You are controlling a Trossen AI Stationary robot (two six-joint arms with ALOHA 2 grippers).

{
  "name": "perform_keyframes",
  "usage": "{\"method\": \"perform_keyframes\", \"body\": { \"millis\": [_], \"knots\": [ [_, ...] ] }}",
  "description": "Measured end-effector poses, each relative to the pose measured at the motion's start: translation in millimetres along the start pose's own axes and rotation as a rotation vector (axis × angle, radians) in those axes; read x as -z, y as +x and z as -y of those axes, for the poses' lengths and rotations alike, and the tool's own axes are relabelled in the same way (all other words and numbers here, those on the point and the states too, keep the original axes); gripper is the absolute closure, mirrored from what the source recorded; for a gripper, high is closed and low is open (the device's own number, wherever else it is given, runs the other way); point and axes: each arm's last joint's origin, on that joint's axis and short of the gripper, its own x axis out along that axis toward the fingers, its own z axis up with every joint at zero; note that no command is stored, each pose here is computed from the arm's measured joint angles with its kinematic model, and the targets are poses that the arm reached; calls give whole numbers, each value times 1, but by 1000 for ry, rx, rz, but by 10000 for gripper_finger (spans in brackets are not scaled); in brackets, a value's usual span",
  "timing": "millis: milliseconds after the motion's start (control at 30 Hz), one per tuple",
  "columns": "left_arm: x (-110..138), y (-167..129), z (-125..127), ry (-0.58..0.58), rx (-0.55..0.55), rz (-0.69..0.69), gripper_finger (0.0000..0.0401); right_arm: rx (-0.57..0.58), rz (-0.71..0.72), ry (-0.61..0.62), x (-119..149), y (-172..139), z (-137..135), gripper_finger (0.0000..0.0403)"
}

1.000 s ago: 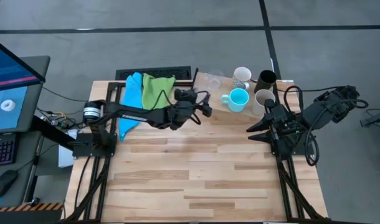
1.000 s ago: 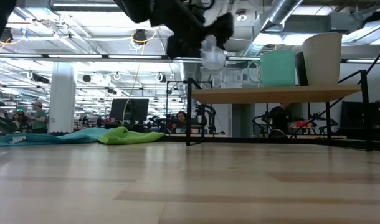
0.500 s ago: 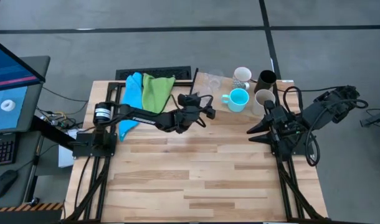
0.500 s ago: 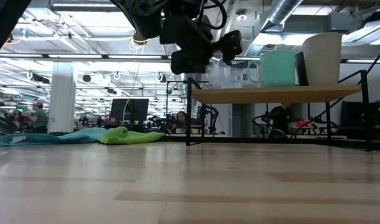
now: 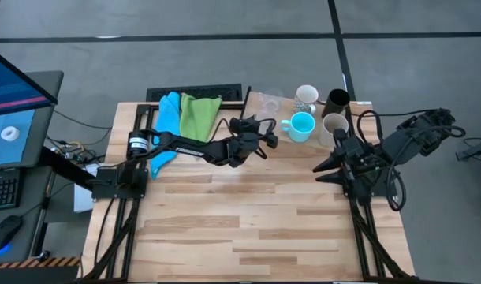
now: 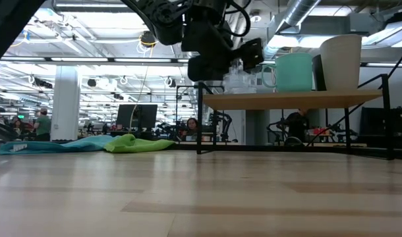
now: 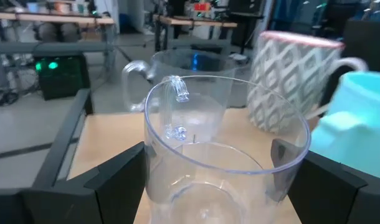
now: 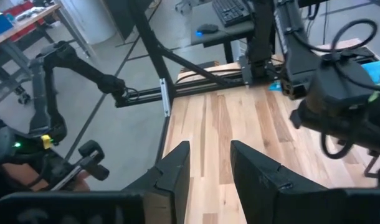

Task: Stack small to large cups/mugs on shelf
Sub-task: Put the transparent mug on the shelf

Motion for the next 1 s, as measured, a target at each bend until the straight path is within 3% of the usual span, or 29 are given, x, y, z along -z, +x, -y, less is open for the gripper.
{"method": "perform_keyframes", "body": {
  "millis": [267, 1000],
  "knots": [
    [2, 5, -5, -39, -11, -36, 82, -14, -9, -2, 0, 0, 0, 267],
    [2, 8, -6, 1, 43, -49, 82, -36, -18, -1, 1, 0, -1, 267]
  ]
}}
